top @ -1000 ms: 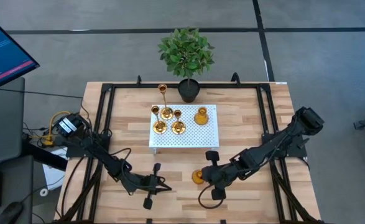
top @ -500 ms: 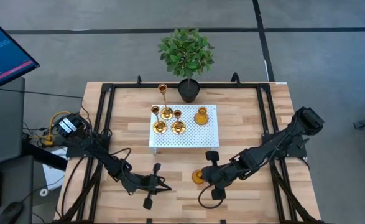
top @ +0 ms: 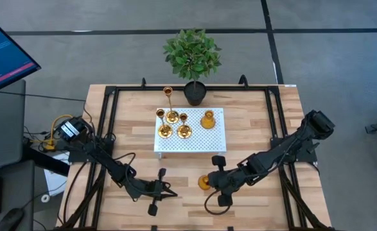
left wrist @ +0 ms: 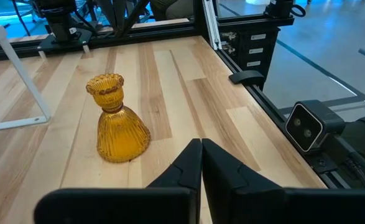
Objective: Pick & Place candle stick holders
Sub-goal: Put the brown candle holder on the shelf
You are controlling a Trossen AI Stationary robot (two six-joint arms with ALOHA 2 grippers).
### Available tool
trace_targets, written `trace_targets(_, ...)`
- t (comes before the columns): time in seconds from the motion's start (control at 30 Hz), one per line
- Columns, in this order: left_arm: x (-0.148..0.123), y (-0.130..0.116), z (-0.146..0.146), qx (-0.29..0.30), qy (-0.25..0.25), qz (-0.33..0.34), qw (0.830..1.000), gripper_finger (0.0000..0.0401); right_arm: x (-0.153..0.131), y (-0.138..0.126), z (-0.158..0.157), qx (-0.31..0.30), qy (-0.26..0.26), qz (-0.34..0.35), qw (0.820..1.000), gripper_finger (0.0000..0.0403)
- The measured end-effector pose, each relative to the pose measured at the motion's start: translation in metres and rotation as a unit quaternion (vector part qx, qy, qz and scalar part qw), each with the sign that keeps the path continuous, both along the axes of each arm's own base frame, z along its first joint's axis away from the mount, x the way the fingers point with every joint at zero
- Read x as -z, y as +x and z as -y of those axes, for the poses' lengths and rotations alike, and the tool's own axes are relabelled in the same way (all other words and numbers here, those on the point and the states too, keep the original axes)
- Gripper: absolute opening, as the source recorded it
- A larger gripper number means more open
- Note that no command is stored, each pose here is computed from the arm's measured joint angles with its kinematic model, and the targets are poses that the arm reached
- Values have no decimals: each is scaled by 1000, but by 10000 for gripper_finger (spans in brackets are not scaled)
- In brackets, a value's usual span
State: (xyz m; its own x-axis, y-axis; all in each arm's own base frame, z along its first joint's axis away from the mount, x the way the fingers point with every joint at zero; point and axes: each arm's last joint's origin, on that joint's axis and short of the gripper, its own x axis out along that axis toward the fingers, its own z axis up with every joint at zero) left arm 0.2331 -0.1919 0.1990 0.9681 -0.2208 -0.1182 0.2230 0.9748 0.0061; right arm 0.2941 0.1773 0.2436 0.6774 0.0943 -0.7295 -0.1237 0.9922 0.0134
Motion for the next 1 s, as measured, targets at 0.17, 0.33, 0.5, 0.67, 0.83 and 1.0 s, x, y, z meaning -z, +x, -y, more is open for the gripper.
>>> trace_targets(0.17, 0, 0, 0, 0, 0, 0, 1000, 12, -1, 1, -1, 0, 4, 6, 1000, 0)
trace_targets(0.33, 0, 0, 0, 0, 0, 0, 1000, 12, -1, 1, -1, 0, 4, 6, 1000, 0)
trace_targets(0.5, 0, 0, 0, 0, 0, 0, 1000, 12, -1, 1, -1, 0, 4, 6, 1000, 0)
trace_targets(0.67, 0, 0, 0, 0, 0, 0, 1000, 12, -1, 1, 0, 0, 3, 5, 1000, 0)
trace_targets(0.83, 0, 0, 0, 0, 0, 0, 1000, 12, -1, 1, 0, 1, 3, 5, 1000, 0)
trace_targets(1.0, 0, 0, 0, 0, 0, 0, 1000, 12, -1, 1, 0, -10, -7, 6, 1000, 2)
